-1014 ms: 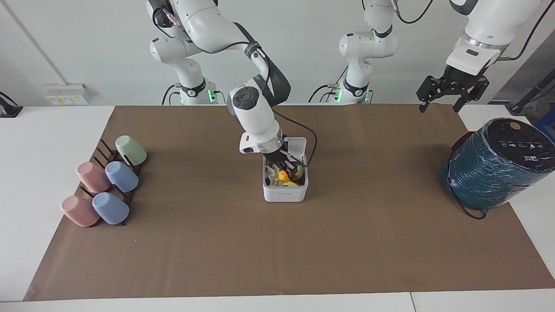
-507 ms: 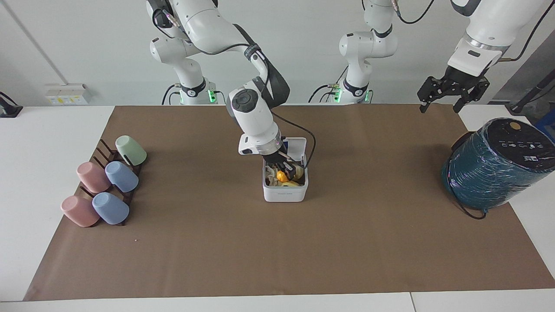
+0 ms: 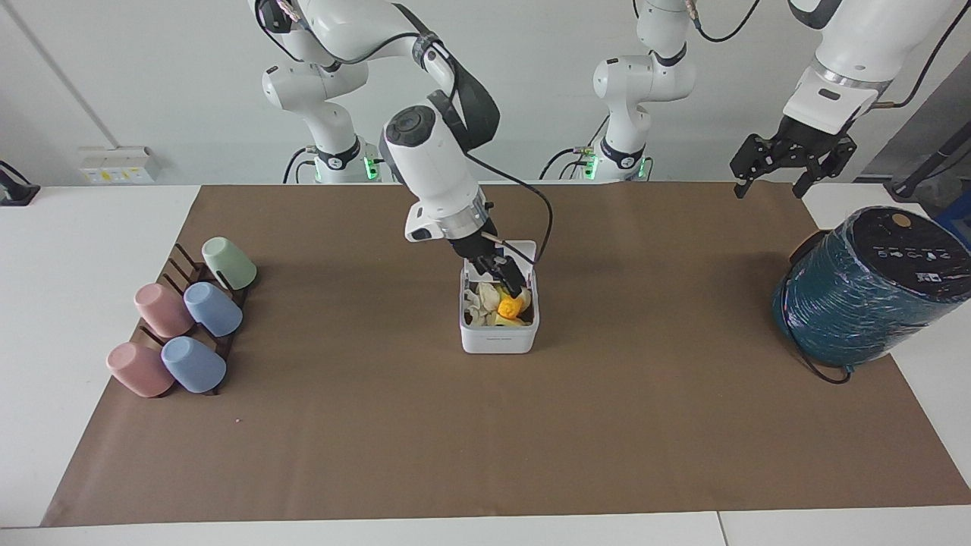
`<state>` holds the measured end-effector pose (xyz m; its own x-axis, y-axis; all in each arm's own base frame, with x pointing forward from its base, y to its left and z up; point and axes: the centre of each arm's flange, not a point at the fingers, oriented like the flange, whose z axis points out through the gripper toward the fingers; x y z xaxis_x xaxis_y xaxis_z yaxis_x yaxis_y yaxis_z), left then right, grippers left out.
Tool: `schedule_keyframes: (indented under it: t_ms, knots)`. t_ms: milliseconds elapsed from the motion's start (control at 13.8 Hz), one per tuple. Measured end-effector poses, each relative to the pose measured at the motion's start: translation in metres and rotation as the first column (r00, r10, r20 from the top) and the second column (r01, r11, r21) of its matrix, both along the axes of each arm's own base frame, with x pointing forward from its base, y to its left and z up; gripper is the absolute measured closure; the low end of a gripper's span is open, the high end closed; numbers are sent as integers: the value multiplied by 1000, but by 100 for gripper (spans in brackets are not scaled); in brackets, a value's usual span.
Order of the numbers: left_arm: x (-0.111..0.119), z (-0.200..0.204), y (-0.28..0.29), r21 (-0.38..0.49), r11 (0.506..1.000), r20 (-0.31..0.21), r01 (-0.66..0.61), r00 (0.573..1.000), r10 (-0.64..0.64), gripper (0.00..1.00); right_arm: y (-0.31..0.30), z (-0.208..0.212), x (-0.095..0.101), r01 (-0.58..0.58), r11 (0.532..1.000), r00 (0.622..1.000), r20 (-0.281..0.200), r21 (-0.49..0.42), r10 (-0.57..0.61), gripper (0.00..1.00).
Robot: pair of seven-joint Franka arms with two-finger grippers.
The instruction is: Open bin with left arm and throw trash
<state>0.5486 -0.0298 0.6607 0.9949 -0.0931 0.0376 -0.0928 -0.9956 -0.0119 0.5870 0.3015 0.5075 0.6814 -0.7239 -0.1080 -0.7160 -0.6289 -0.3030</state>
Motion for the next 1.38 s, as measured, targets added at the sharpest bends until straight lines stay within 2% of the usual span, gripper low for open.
schedule_keyframes:
  t_ms: [217, 507, 724, 941, 1158, 1376]
  knots:
    - [0, 0, -3, -1, 1000, 4, 6, 1000, -6, 0, -56, 29, 1, -177, 969, 982, 36, -172, 186, 0]
    - [0, 0, -5, -1, 1000, 4, 10, 1000, -10, 0, -138, 49, 13, -411, 830, 893, 16, -377, 450, 0]
    - [0, 0, -5, -1, 1000, 4, 11, 1000, -11, 0, -202, 61, 22, -497, 747, 835, -9, -441, 550, 0]
    - [0, 0, -6, -1, 1000, 4, 11, 1000, -11, 0, -268, 84, 10, -563, 692, 793, -62, -452, 606, 0]
    - [0, 0, -5, -1, 1000, 3, 11, 1000, -11, 0, -313, 107, -13, -582, 687, 791, -108, -435, 602, 0]
    - [0, -2, -5, -1, 1000, -1, 11, 1000, -11, 0, -335, 130, -44, -562, 743, 819, -119, -363, 562, 0]
